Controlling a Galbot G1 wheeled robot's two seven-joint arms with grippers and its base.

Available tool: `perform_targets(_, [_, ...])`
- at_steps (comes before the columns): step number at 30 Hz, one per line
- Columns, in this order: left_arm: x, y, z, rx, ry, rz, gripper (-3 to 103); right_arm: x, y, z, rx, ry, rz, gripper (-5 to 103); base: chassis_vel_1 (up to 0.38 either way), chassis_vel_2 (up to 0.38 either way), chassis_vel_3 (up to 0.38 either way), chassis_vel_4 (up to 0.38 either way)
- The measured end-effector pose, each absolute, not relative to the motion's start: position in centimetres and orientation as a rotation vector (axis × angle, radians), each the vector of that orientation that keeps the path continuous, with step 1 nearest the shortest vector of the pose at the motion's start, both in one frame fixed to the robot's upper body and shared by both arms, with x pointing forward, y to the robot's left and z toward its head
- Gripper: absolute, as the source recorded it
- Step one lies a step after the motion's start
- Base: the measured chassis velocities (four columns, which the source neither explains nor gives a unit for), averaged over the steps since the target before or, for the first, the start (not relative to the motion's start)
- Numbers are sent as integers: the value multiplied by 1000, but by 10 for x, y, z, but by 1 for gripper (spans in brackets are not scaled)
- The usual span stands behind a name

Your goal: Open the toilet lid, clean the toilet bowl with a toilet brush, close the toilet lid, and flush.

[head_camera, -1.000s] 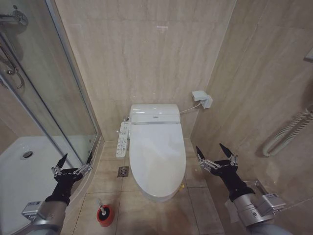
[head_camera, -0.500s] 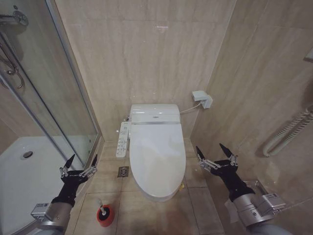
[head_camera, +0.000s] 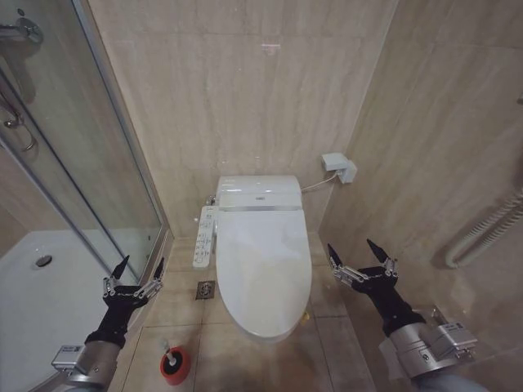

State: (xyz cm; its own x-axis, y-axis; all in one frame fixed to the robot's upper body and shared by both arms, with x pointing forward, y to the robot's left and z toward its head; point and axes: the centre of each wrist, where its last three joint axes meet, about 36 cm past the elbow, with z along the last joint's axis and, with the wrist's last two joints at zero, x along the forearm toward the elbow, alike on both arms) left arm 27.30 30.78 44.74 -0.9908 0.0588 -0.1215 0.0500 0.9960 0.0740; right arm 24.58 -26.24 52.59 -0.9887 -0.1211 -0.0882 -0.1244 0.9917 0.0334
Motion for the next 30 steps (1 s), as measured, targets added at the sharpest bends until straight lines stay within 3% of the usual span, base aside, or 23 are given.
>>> perform_targets(20, [272,308,436,106,3015,109,86,246,-262,526,-188,3049,59,100,-70,71,77,-76])
perform_targets(21, [272,308,436,108,3013,110,79,246,-262,526,-188,3049,59,100,-96,104,121,-107])
perform_targets(28, [272,308,435,115,3011,105,79,246,-262,526,-188,3049,59,100,-107,98,110,-114])
perform_targets(30, [271,308,435,126,3009,106,84,246,-262,526,-188,3049,59,100,-86,119,109,-104])
